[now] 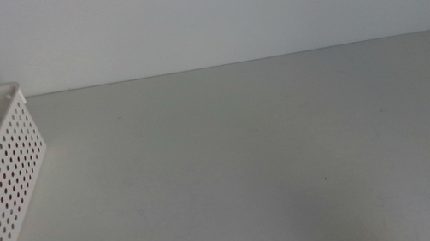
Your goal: Use arms to grab the bottles and put them into the dustbin to the left of the table.
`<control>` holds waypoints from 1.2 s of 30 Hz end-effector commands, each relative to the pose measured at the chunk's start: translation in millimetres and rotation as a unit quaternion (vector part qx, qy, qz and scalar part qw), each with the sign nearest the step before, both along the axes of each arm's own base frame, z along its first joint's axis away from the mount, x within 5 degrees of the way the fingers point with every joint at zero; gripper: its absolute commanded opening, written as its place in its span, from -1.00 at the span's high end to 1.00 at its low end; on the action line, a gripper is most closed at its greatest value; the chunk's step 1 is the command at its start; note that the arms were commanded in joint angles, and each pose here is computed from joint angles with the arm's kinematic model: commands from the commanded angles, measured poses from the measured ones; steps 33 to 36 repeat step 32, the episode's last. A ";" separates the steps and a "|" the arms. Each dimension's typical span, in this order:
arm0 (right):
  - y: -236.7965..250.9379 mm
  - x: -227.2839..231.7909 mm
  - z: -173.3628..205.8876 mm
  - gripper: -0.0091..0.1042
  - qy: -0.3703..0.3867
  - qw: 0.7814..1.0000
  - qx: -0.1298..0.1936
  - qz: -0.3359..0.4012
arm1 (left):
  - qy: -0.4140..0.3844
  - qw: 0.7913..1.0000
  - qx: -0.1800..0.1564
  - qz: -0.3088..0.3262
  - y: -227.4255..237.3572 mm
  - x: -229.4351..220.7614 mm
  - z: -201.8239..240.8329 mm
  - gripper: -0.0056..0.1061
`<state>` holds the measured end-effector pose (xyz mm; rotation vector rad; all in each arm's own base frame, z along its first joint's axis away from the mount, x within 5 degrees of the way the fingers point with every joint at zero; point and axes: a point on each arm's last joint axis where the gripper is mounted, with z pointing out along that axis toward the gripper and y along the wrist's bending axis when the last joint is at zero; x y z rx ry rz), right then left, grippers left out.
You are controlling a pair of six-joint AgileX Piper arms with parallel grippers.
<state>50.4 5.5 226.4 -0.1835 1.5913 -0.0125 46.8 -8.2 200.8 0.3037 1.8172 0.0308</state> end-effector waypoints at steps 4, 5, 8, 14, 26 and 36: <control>-0.6 -0.3 13.8 -0.40 -0.044 0.999 -0.007 -0.004 | -0.040 0.999 -0.016 0.006 0.0 3.8 -11.8 -0.78; -0.6 -0.3 13.8 -0.40 -0.044 0.999 -0.007 -0.004 | -0.034 0.999 -0.015 0.006 0.0 4.2 -15.7 -0.78; -0.6 -0.3 13.8 -0.40 -0.044 0.999 -0.007 -0.004 | -0.025 1.000 -0.014 0.006 -0.1 4.9 -22.0 -0.78; -1.5 -0.2 13.9 -0.40 -0.044 0.999 -0.007 -0.014 | -0.025 1.000 -0.014 0.006 0.0 5.2 -23.8 -0.78; -3.9 3.6 -35.8 -0.40 0.034 0.999 -0.010 -0.039 | -0.026 1.000 -0.014 0.006 0.0 5.3 -23.6 -0.78; -4.4 3.7 -36.2 -0.40 0.034 0.998 -0.013 -0.043 | -0.026 1.000 -0.015 0.006 -0.1 5.3 -23.5 -0.78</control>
